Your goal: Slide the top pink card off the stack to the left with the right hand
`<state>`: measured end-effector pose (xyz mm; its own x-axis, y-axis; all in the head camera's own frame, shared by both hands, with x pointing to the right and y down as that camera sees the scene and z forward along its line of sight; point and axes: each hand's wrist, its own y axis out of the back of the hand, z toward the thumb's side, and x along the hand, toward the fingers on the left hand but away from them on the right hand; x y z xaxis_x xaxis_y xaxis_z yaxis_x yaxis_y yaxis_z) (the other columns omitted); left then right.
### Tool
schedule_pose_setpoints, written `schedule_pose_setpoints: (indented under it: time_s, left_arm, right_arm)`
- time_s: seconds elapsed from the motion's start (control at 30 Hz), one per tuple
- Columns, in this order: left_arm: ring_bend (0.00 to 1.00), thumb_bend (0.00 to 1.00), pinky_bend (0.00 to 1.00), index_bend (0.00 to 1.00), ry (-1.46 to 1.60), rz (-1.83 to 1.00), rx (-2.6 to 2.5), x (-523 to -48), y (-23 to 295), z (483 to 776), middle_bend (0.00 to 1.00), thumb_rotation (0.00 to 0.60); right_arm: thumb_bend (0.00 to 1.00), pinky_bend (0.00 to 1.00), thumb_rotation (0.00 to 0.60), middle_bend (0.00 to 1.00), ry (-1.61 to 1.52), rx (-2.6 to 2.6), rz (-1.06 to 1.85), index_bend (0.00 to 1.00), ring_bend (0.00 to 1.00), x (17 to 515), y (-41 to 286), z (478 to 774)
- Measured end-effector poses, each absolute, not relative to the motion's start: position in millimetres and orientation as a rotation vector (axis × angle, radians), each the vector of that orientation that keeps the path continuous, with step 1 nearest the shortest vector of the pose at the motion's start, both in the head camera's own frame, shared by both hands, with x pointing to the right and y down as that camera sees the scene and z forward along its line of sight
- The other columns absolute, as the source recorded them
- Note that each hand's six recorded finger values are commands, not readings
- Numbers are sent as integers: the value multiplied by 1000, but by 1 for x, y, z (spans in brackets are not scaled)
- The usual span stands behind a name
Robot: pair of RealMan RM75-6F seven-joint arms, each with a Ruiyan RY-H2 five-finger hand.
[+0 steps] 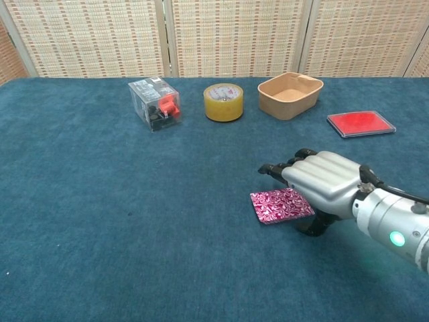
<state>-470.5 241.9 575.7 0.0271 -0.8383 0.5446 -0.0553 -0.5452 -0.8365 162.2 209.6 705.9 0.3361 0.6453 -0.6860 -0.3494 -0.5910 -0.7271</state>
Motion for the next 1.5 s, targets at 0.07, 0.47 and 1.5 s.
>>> schedule_pose_setpoints:
  time_s: [0.07,0.47,1.5]
  left_arm:
    - [0,466,21,0,918,-1583,-1675,-471,243,575,0,600]
    - [0,465,22,0,910,-1584,-1674,-468,241,576,0,600]
    - [0,467,22,0,896,-1591,-1671,-469,242,579,0,600]
  right_arm:
    - [244,0,600,126,-273,-1706,1410,0,113,168,207,701]
    - [244,0,600,123,-353,-1586,1572,0,111,249,180,691]
    - [243,0,600,233,-323,-1597,1646,233,196,261,179,720]
